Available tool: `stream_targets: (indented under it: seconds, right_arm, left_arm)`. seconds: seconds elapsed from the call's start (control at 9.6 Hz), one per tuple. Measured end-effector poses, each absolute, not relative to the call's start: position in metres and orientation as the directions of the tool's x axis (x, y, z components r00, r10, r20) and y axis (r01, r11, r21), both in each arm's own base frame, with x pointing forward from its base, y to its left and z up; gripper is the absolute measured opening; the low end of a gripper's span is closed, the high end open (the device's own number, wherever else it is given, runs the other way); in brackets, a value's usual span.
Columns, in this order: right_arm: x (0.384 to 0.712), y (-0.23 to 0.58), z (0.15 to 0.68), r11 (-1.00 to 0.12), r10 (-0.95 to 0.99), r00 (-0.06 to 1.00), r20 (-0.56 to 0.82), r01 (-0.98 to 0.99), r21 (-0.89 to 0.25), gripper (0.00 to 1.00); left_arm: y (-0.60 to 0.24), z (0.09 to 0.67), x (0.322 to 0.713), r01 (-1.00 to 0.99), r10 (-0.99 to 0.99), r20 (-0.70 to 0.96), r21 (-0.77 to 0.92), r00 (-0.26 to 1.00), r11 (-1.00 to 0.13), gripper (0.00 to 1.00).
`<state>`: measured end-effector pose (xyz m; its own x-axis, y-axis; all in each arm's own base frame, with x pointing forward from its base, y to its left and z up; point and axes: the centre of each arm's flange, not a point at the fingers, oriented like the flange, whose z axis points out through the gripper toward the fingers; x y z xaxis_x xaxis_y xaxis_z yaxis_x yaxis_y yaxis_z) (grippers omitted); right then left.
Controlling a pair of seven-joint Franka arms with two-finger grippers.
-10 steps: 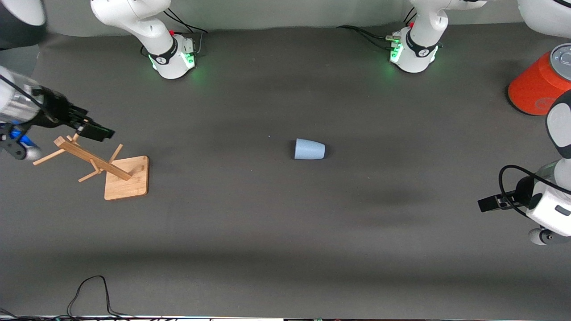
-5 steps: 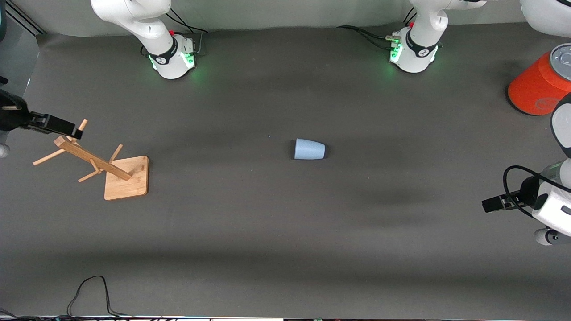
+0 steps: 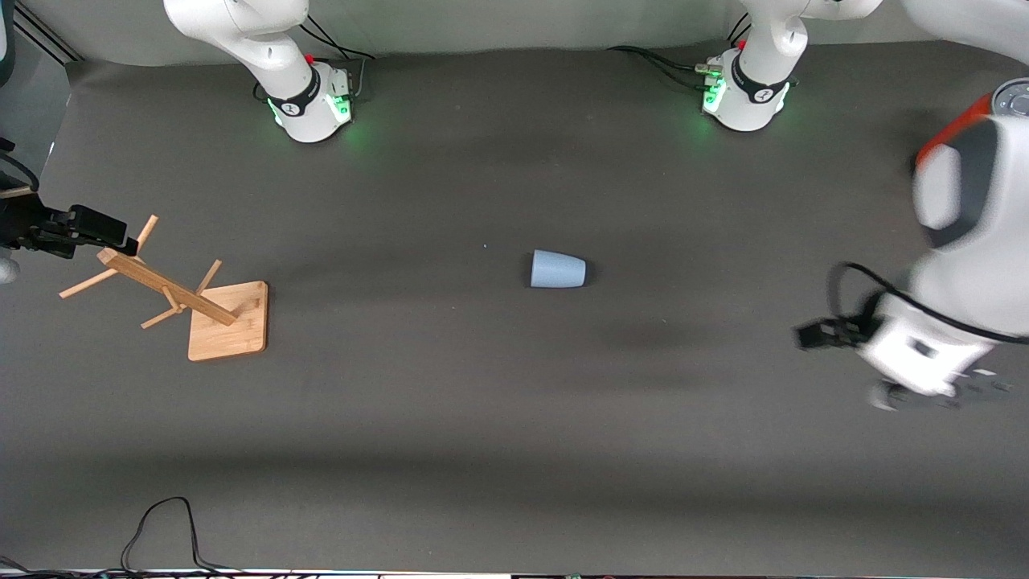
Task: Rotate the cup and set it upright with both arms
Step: 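Withdraw the right gripper while the left gripper reaches the lying cup, then grasp the lying blue cup by its rim with the left gripper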
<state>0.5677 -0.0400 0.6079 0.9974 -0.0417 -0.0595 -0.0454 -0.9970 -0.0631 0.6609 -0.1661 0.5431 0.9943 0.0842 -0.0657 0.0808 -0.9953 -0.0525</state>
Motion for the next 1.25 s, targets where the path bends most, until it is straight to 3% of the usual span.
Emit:
stream_targets:
  seconds: [0.62, 1.04, 1.25]
  right_arm:
    - [0.569, -0.031, 0.605, -0.998, -0.021, 0.998, -0.061, -0.024, -0.058, 1.0]
    - [0.569, -0.023, 0.604, -0.999, -0.006, 0.998, -0.063, -0.009, -0.051, 1.0]
    - [0.569, -0.024, 0.604, -0.999, -0.007, 0.998, -0.063, -0.01, -0.05, 1.0]
  left_arm:
    - [-0.471, 0.49, 0.5, 0.049, 0.06, -0.047, -0.201, 0.997, -0.978, 1.0]
    - [-0.575, 0.348, 0.418, -0.127, -0.134, -0.017, -0.453, 0.991, -0.883, 1.0]
    - [-0.597, 0.295, 0.396, -0.181, -0.213, -0.002, -0.536, 0.977, -0.825, 0.98]
